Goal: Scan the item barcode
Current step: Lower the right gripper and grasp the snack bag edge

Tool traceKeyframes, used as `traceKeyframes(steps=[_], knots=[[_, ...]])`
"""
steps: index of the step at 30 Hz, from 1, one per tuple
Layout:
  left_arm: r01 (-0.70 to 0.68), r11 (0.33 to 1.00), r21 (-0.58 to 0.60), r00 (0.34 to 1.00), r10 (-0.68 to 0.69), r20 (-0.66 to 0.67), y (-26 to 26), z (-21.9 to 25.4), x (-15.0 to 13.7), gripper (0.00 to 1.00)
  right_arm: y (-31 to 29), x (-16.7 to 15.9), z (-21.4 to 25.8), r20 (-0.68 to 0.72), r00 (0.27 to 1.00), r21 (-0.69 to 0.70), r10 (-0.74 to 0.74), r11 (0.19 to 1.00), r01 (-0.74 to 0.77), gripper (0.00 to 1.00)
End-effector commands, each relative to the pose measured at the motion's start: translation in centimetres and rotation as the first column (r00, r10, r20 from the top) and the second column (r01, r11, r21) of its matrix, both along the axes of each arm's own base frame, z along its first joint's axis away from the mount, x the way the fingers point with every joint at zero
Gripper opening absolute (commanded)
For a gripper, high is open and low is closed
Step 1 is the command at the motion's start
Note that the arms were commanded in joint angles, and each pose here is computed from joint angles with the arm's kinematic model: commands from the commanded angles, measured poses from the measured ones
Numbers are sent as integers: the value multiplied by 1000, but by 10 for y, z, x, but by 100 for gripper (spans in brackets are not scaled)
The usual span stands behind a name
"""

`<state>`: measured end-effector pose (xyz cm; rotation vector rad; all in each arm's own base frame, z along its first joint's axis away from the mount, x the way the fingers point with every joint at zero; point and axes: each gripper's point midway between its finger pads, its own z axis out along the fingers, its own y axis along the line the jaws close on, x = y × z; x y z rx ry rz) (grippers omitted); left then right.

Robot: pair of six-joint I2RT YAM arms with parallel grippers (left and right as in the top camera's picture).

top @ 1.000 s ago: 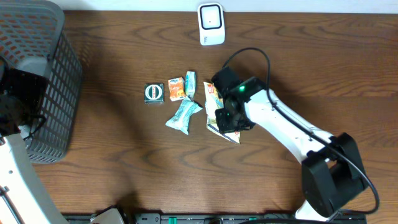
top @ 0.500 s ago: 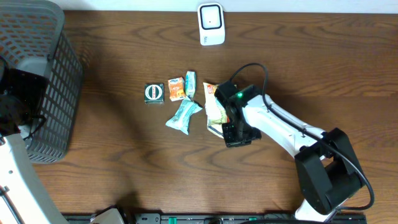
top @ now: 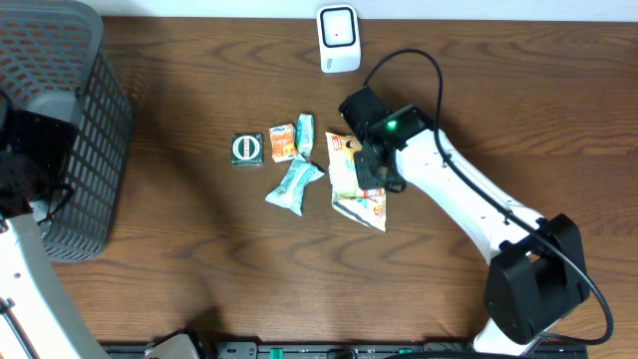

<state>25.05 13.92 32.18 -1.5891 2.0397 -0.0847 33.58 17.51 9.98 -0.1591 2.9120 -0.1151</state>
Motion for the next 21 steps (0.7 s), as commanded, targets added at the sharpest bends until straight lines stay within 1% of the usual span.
traceKeyframes(steps=[1, 4, 8, 11, 14, 16, 18, 21], knots=[[-8, 1000, 3, 1000, 8, -2, 1, 0, -1, 97, -7, 22, 8, 88, 995, 4, -41, 999, 41, 1], [-8, 1000, 3, 1000, 8, -2, 1, 0, -1, 98, 1, 30, 3, 117, 992, 51, -44, 998, 38, 1], [-8, 1000, 3, 1000, 8, -2, 1, 0, -1, 98, 11, 35, -10, 136, 990, 107, -39, 994, 24, 1], [-8, 1000, 3, 1000, 8, -2, 1, 0, -1, 98, 24, 37, -24, 138, 990, 173, -22, 985, -2, 1], [-8, 1000, 3, 1000, 8, -2, 1, 0, -1, 98, 42, 37, -38, 135, 990, 246, 43, 966, -76, 6], [-8, 1000, 3, 1000, 8, -2, 1, 0, -1, 97, 50, 36, -47, 122, 990, 271, 74, 957, -104, 9], [-8, 1000, 3, 1000, 8, -2, 1, 0, -1, 98, 52, 36, -59, 102, 991, 270, 81, 957, -106, 12], [-8, 1000, 3, 1000, 8, -2, 1, 0, -1, 98, 51, 34, -82, 60, 995, 255, 84, 962, -97, 13]])
